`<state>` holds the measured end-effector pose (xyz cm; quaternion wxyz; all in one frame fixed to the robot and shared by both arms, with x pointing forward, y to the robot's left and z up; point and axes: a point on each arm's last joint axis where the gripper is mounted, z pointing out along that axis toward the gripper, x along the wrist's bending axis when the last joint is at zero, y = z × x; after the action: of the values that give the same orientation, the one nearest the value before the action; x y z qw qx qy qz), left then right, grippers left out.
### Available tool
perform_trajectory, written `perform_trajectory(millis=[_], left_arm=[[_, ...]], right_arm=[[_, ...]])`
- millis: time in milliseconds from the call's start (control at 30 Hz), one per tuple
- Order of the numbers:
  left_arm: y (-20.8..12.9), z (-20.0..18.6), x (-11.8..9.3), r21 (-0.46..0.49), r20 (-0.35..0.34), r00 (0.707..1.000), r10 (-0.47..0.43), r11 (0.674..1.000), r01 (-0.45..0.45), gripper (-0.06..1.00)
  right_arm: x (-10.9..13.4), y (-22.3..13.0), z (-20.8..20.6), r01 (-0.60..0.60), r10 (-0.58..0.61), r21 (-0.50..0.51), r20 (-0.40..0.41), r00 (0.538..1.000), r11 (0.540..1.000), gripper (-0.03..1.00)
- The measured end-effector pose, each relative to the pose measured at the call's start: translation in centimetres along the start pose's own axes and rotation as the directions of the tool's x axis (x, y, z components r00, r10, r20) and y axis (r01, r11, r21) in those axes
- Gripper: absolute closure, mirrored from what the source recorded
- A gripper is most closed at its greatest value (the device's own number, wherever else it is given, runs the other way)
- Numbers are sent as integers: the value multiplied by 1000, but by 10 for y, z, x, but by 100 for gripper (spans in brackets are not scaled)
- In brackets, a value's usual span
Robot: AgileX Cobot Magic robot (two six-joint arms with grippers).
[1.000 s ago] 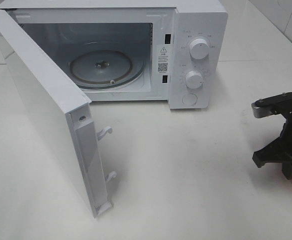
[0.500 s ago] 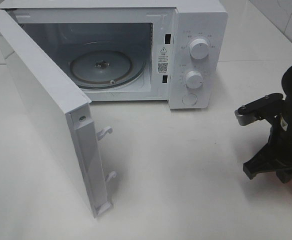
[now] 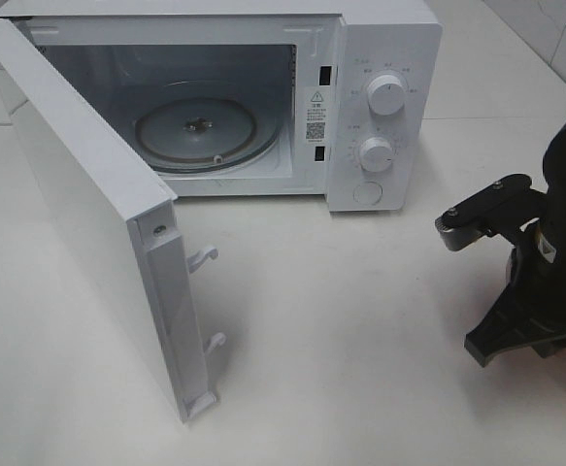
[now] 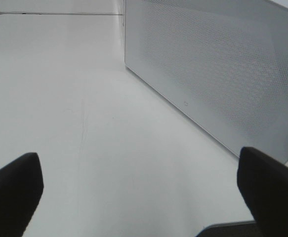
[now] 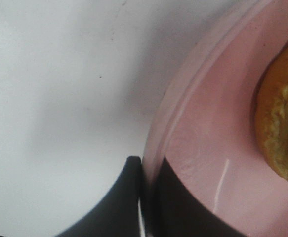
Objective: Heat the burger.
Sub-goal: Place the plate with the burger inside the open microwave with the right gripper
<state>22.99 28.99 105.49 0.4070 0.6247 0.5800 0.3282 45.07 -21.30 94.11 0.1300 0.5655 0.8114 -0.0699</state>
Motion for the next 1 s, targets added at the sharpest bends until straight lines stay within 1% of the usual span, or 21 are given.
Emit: perform_trajectory(millis=[167,200,400,600,667,733,767,800,833,867,1000], left_arm=[[0,0,0,0,0,1000,0,1000,0,-4],[0,0,0,0,0,1000,0,1000,0,-4],[0,0,0,0,0,1000,0,1000,0,-4],[0,0,0,0,0,1000,0,1000,0,-4],[0,0,0,0,0,1000,0,1000,0,-4],[0,0,0,0,0,1000,0,1000,0,-4],[0,0,0,0,0,1000,0,1000,0,-4],[0,0,0,0,0,1000,0,1000,0,-4],[0,0,0,0,0,1000,0,1000,0,-4],[0,0,0,0,0,1000,0,1000,0,-4],[0,0,0,0,0,1000,0,1000,0,-4]], right_arm=[[6,-9,-6,40,-40,-23,2,999,999,94],[10,-15,-8,64,-64,-30,5,998,998,94],[18,-28,-13,107,-107,-35,12,994,994,94],[29,-46,-16,187,-185,-40,44,982,982,94],[30,-48,-16,196,-194,-43,45,980,980,94],[36,-55,-18,240,-238,-59,51,970,969,94],[36,-55,-18,240,-238,-59,51,970,969,94],[40,-60,-20,272,-268,-67,59,962,960,94],[40,-60,-20,272,-268,-67,59,962,960,94],[42,-65,-21,306,-301,-70,75,951,949,93],[46,-71,-24,342,-334,-79,100,937,936,93]])
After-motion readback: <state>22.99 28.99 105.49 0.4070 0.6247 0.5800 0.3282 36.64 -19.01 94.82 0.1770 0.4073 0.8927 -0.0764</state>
